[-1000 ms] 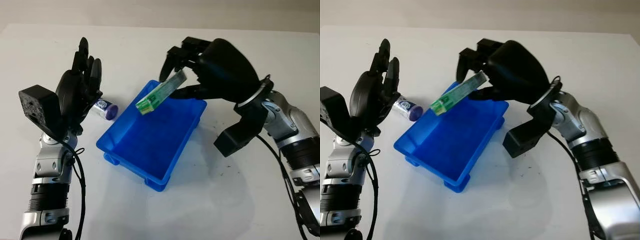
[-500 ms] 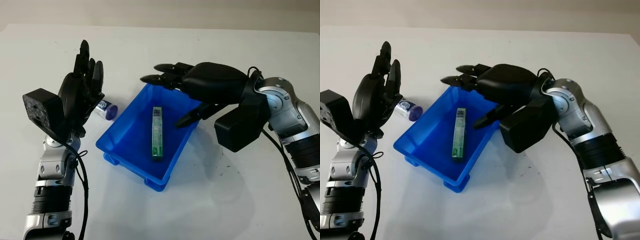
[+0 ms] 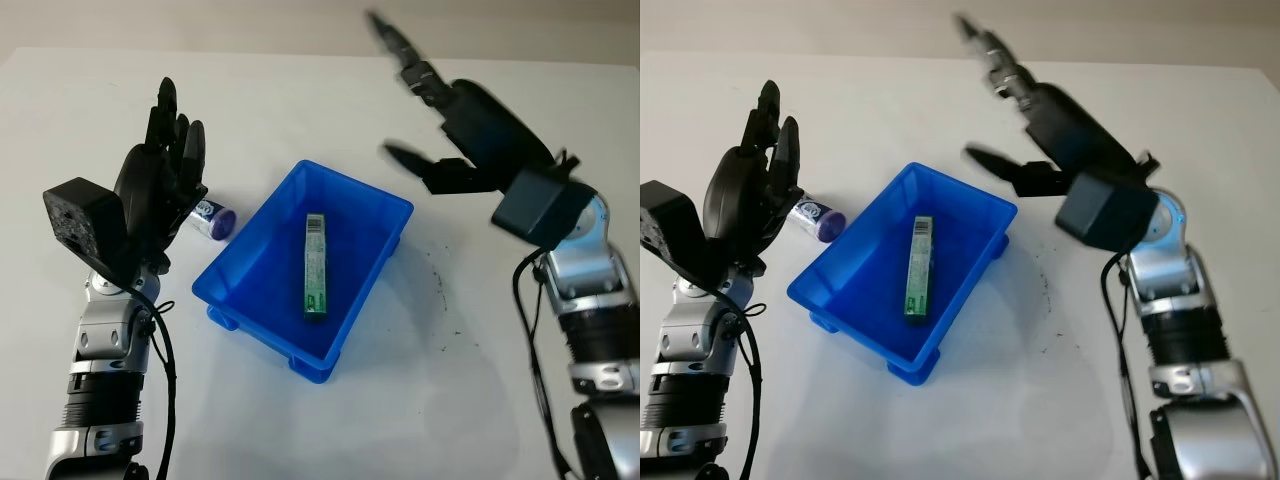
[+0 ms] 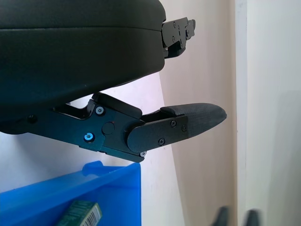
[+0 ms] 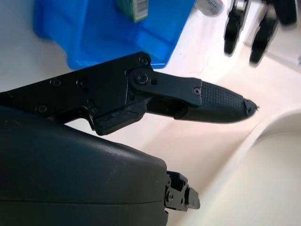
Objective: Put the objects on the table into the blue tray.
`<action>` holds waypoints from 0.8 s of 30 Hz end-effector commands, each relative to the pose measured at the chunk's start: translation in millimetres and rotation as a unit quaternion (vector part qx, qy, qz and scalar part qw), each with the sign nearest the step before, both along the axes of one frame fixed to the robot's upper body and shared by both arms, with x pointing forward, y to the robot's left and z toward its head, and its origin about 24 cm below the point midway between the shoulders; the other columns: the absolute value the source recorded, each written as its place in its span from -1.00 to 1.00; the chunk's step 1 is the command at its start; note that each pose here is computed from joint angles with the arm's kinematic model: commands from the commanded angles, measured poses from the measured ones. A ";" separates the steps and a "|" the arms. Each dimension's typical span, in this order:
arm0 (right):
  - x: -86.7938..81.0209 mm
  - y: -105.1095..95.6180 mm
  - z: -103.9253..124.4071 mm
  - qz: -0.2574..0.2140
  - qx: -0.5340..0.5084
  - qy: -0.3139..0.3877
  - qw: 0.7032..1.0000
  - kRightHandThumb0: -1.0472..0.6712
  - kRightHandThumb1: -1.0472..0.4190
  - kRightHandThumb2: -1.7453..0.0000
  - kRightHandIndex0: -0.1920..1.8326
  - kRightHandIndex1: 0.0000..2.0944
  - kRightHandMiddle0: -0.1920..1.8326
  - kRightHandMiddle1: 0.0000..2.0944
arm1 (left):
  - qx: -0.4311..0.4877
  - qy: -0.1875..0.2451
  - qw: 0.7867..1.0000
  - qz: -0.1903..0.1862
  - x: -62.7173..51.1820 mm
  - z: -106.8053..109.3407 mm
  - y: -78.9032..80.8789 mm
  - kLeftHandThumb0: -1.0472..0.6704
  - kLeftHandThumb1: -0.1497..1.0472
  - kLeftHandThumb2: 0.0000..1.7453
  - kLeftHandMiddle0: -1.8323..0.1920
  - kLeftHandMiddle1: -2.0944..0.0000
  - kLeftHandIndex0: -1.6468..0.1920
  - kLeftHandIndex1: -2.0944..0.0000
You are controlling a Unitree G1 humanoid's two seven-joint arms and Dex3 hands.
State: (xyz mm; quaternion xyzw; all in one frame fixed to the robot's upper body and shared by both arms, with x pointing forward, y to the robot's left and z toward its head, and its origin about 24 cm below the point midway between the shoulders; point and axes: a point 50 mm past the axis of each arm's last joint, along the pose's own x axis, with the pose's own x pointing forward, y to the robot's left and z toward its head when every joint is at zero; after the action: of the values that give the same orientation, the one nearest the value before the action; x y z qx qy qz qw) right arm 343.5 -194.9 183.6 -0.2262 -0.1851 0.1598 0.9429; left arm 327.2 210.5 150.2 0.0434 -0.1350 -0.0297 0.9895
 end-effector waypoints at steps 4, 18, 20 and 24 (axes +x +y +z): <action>-5.3 -9.4 -22.3 -0.026 0.060 0.068 0.996 -0.77 -1.00 0.15 -1.00 -1.00 -1.00 -1.00 | 0.016 0.001 1.000 0.007 -3.1 3.7 6.4 -0.60 1.00 -0.29 1.00 1.00 1.00 1.00; -12.1 -22.1 -47.2 -0.082 0.129 0.105 0.983 -0.77 -1.00 0.15 -1.00 -1.00 -1.00 -1.00 | 0.043 -0.003 0.999 0.015 -4.5 11.0 20.7 -0.61 1.00 -0.33 1.00 1.00 1.00 1.00; -12.7 -22.5 -49.3 -0.087 0.142 0.105 0.980 -0.76 -1.00 0.15 -1.00 -1.00 -1.00 -1.00 | 0.053 -0.005 0.998 0.018 -4.6 15.4 26.3 -0.63 1.00 -0.36 1.00 1.00 1.00 1.00; -13.7 -22.1 -49.5 -0.099 0.158 0.105 0.977 -0.76 -1.00 0.14 -1.00 -1.00 -1.00 -1.00 | 0.076 -0.014 0.997 0.025 -5.2 24.9 34.9 -0.61 1.00 -0.38 1.00 1.00 1.00 1.00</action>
State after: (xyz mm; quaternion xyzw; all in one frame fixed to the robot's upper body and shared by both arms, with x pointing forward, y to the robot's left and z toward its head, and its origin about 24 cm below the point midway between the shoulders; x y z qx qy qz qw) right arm 332.9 -215.3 132.4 -0.0828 -0.0784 0.0655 0.9913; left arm 322.8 240.5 166.0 0.1067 -0.1333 -0.0193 0.9851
